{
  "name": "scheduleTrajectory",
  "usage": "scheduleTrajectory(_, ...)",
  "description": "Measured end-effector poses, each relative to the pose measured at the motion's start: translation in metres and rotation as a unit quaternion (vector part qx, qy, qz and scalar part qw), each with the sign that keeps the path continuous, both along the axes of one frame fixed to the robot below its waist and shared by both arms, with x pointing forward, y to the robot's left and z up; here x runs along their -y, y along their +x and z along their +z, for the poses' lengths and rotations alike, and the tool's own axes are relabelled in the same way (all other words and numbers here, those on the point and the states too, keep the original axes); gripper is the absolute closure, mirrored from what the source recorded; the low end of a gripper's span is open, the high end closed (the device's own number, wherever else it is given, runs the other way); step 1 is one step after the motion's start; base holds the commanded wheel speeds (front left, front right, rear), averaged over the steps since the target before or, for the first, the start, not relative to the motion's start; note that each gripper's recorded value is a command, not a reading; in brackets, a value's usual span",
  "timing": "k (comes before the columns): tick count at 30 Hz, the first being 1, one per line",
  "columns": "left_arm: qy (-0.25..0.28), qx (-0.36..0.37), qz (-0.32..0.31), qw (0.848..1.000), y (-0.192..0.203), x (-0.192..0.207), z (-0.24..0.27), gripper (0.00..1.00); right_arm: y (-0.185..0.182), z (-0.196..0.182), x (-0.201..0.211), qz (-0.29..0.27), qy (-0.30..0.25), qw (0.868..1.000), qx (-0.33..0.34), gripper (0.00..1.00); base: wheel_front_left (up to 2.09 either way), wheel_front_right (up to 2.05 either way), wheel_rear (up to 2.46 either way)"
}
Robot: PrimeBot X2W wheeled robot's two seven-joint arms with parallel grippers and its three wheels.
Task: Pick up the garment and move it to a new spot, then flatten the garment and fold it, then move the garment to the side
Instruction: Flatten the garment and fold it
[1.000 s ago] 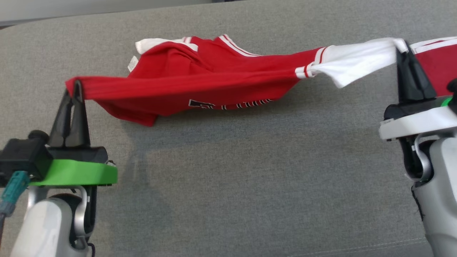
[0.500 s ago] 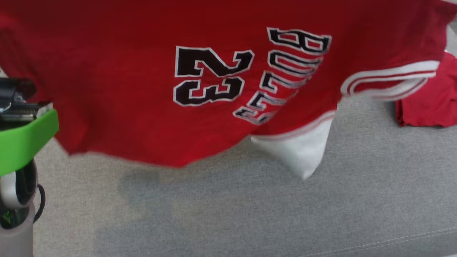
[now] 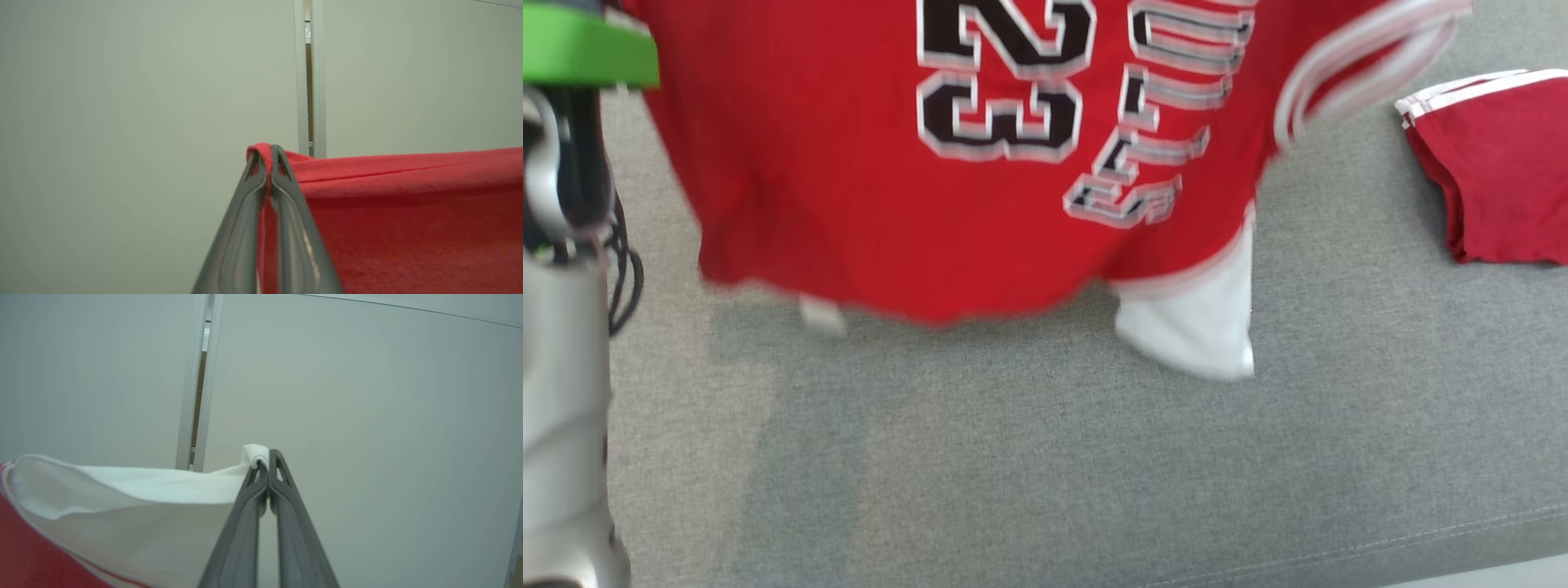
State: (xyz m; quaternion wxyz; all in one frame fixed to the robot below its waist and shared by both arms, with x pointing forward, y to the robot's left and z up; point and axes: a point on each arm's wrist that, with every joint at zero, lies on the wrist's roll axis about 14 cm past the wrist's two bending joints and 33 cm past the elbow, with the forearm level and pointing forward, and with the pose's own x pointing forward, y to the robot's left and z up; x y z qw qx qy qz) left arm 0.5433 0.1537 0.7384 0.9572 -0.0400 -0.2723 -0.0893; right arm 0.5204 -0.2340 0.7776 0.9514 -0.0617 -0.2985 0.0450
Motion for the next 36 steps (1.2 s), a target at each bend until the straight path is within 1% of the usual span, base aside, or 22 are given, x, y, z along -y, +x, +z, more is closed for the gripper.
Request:
scheduleTrajectory(4, 0.003, -0.003, -0.002, 1.000, 0.036, 0.000, 0.001, 1.00, 0.031, 0.020, -0.009, 0.015, 0.018, 1.000, 0.013, 1.00, 0.00, 0.00, 0.00)
scheduleTrajectory(7, 0.002, -0.004, 0.012, 1.000, 0.056, -0.008, 0.004, 1.00, 0.049, 0.023, -0.014, 0.021, 0.030, 0.999, 0.002, 1.00, 0.00, 0.00, 0.00)
scheduleTrajectory(10, 0.011, -0.046, 0.022, 0.999, 0.076, -0.011, -0.016, 1.00, 0.066, 0.012, -0.017, 0.020, 0.034, 0.999, -0.026, 1.00, 0.00, 0.00, 0.00)
scheduleTrajectory(13, 0.019, -0.105, 0.032, 0.994, 0.090, -0.015, -0.057, 1.00, 0.085, -0.029, -0.031, 0.030, 0.042, 0.995, -0.087, 1.00, 0.00, 0.00, 0.00)
scheduleTrajectory(15, 0.020, -0.152, 0.041, 0.987, 0.097, -0.020, -0.092, 1.00, 0.094, -0.066, -0.043, 0.039, 0.039, 0.989, -0.134, 1.00, 0.00, 0.00, 0.00)
scheduleTrajectory(17, 0.019, -0.208, 0.051, 0.977, 0.097, -0.027, -0.139, 1.00, 0.097, -0.118, -0.054, 0.046, 0.043, 0.980, -0.191, 1.00, 0.00, 0.00, 0.00)
scheduleTrajectory(19, 0.012, -0.267, 0.059, 0.962, 0.089, -0.033, -0.190, 1.00, 0.093, -0.169, -0.061, 0.051, 0.056, 0.967, -0.245, 1.00, 0.00, 0.00, 0.00)
scheduleTrajectory(21, 0.000, -0.331, 0.063, 0.941, 0.072, -0.035, -0.246, 1.00, 0.082, -0.223, -0.067, 0.052, 0.062, 0.949, -0.303, 1.00, 0.00, 0.00, 0.00)
scheduleTrajectory(24, -0.023, -0.390, 0.065, 0.918, 0.047, -0.034, -0.297, 1.00, 0.062, -0.282, -0.068, 0.049, 0.085, 0.927, -0.362, 1.00, 0.00, 0.00, 0.00)
scheduleTrajectory(26, -0.032, -0.420, 0.069, 0.904, 0.029, -0.036, -0.324, 1.00, 0.046, -0.315, -0.069, 0.047, 0.103, 0.913, -0.393, 1.00, 0.00, 0.00, 0.00)
scheduleTrajectory(28, -0.041, -0.446, 0.072, 0.891, 0.008, -0.039, -0.346, 1.00, 0.026, -0.344, -0.066, 0.041, 0.134, 0.897, -0.419, 1.00, 0.00, 0.00, 0.00)
scheduleTrajectory(31, -0.066, -0.459, 0.087, 0.882, -0.016, -0.048, -0.363, 1.00, 0.001, -0.367, -0.065, 0.038, 0.161, 0.883, -0.439, 1.00, 0.00, 0.00, 0.00)
scheduleTrajectory(32, -0.069, -0.464, 0.090, 0.879, -0.025, -0.050, -0.368, 1.00, -0.007, -0.371, -0.063, 0.036, 0.168, 0.881, -0.441, 1.00, 0.00, 0.00, 0.00)
scheduleTrajectory(34, -0.078, -0.468, 0.095, 0.875, -0.045, -0.052, -0.376, 1.00, -0.022, -0.371, -0.056, 0.032, 0.178, 0.883, -0.433, 1.00, 0.00, 0.00, 0.00)
scheduleTrajectory(36, -0.078, -0.463, 0.099, 0.877, -0.058, -0.054, -0.375, 1.00, -0.036, -0.368, -0.049, 0.029, 0.184, 0.886, -0.424, 1.00, 0.00, 0.00, 0.00)
